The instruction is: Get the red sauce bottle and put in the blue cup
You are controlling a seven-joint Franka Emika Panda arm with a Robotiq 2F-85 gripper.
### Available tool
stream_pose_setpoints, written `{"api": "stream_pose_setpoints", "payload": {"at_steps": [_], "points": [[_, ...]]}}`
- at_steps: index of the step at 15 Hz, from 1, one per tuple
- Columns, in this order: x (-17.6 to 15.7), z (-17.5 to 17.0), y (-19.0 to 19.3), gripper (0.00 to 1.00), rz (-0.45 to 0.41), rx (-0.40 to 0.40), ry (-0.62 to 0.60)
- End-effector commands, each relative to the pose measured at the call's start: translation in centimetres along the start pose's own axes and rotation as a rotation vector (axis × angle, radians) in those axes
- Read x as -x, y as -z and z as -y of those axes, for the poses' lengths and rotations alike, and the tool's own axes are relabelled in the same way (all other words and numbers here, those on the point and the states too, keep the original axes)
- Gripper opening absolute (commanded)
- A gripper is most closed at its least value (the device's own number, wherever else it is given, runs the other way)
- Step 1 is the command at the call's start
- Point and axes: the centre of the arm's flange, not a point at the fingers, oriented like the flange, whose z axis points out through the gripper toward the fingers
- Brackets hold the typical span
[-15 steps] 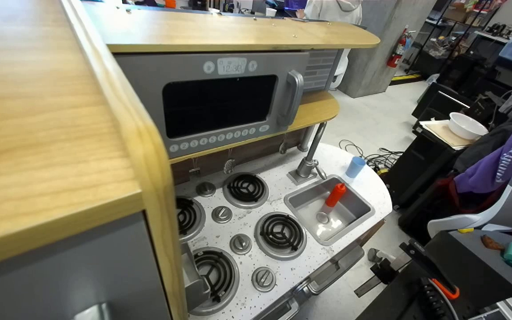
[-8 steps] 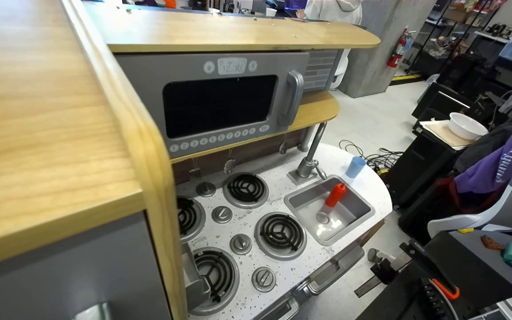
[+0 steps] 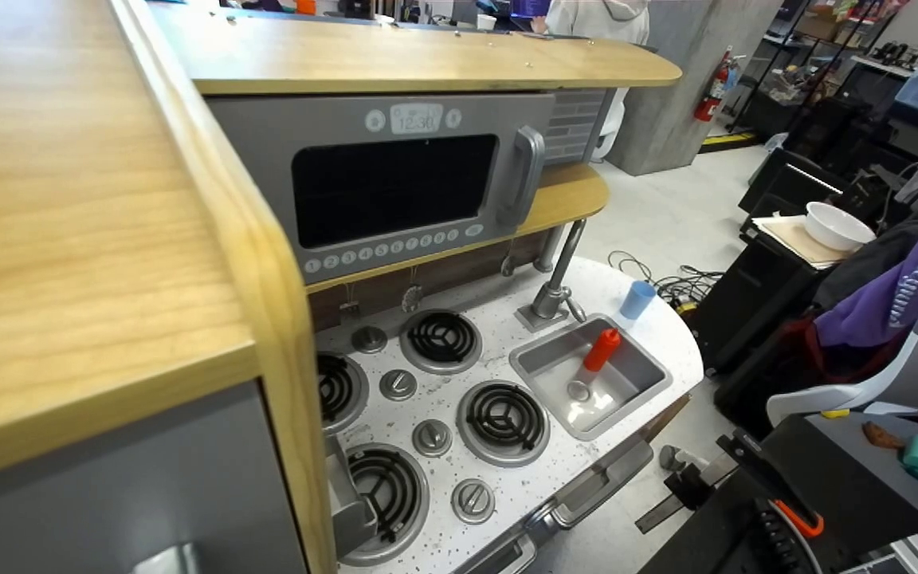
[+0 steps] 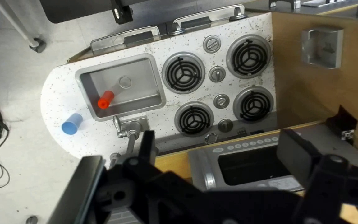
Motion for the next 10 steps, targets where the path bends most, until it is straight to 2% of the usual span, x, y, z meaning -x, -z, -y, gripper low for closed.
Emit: {"api": "stream_pose_setpoints", "payload": {"at_steps": [1, 3, 4, 7, 10], "points": [[-3.8, -1.5, -2.6, 1.0, 0.003, 0.037, -0.052], [-4.3, -1.9, -4.1, 1.0, 0.018, 0.054, -0.073], [-7.4, -3.5, -7.1, 1.0, 0.027, 0.058, -0.077], [-9.6, -5.4, -11.5, 1.0, -0.011, 0.081, -0.098], [-11.4, -7.8, -16.3, 1.0, 0.005, 0.098, -0.121]]}}
